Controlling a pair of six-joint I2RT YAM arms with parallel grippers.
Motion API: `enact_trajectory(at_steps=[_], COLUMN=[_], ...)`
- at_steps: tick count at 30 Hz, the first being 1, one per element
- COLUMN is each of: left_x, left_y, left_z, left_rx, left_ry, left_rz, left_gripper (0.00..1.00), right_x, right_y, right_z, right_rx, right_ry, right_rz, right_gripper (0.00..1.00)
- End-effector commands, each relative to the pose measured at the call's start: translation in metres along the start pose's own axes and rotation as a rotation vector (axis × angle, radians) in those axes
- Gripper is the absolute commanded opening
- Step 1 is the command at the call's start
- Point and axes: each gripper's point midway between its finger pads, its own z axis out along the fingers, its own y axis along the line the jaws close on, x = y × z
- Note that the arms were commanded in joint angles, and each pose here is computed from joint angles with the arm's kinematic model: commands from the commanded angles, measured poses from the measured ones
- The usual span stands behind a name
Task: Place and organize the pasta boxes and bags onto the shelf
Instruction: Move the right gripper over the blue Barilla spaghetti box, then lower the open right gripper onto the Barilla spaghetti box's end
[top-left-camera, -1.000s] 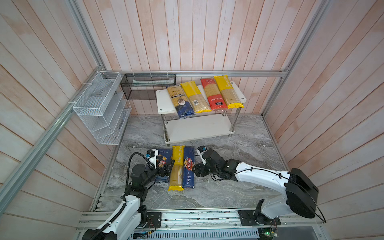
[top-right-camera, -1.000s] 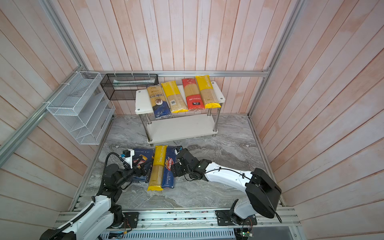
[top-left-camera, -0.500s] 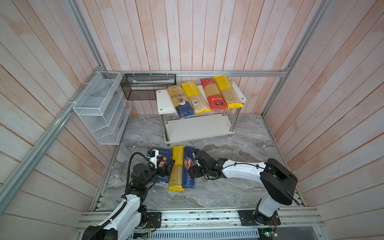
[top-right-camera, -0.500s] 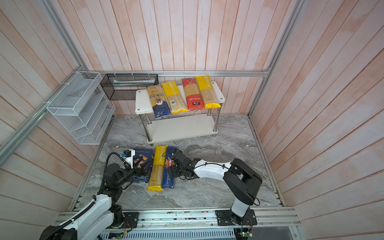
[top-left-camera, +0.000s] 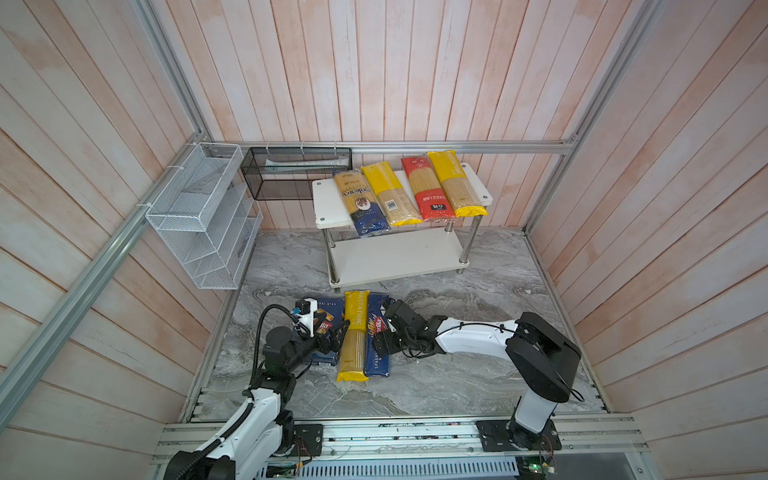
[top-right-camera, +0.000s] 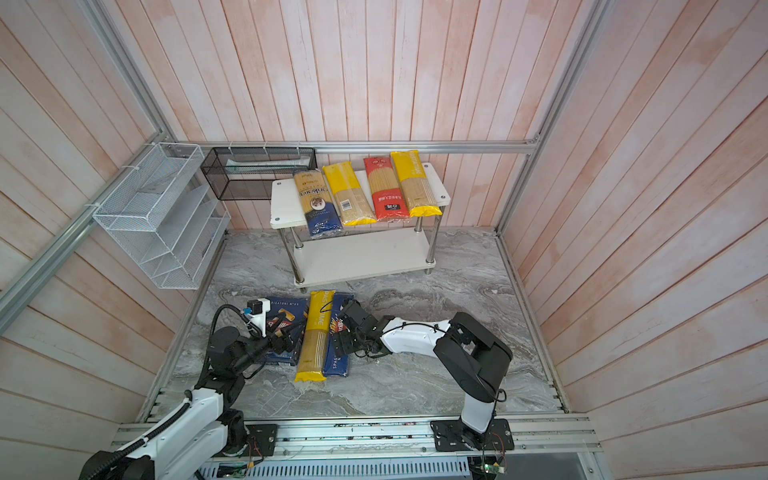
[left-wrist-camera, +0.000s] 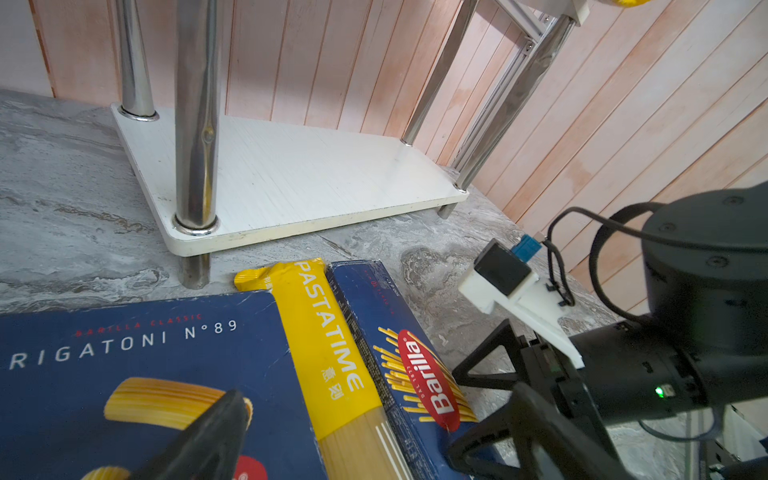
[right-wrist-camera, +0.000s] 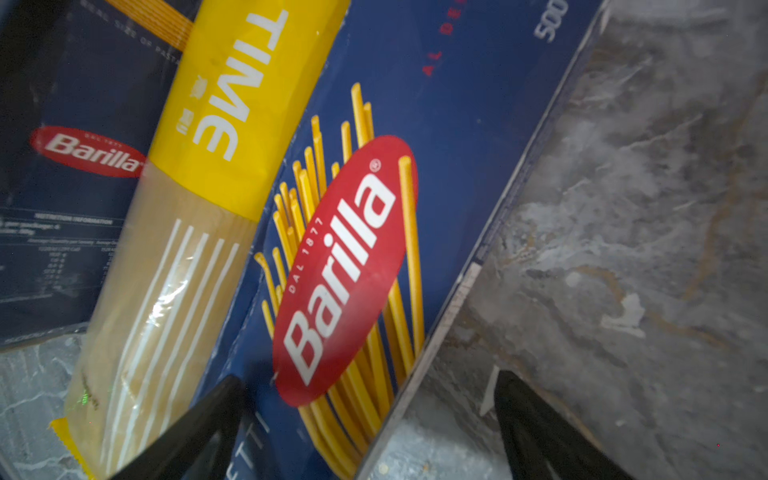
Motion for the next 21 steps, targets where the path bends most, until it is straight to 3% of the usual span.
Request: enact_trajectory(at_steps=[1, 21], left_x=[-0.006, -0.006], left_y=[-0.004, -0.003], left_z=[-0.001, -0.001], left_rx=[0.011, 0.008], left_ry=[-0.021, -0.022], left_rz=[0.030, 0.027], left_gripper=[1.00, 1.00], right_x=[0.005, 0.023], right_y=[-0.009, -0.076], right_z=[0.009, -0.024], right_rx=[0.047, 0.131], right_ry=[0.047, 0.045], right_rz=[-0.016, 0.115], right_gripper=[0.94, 0.94])
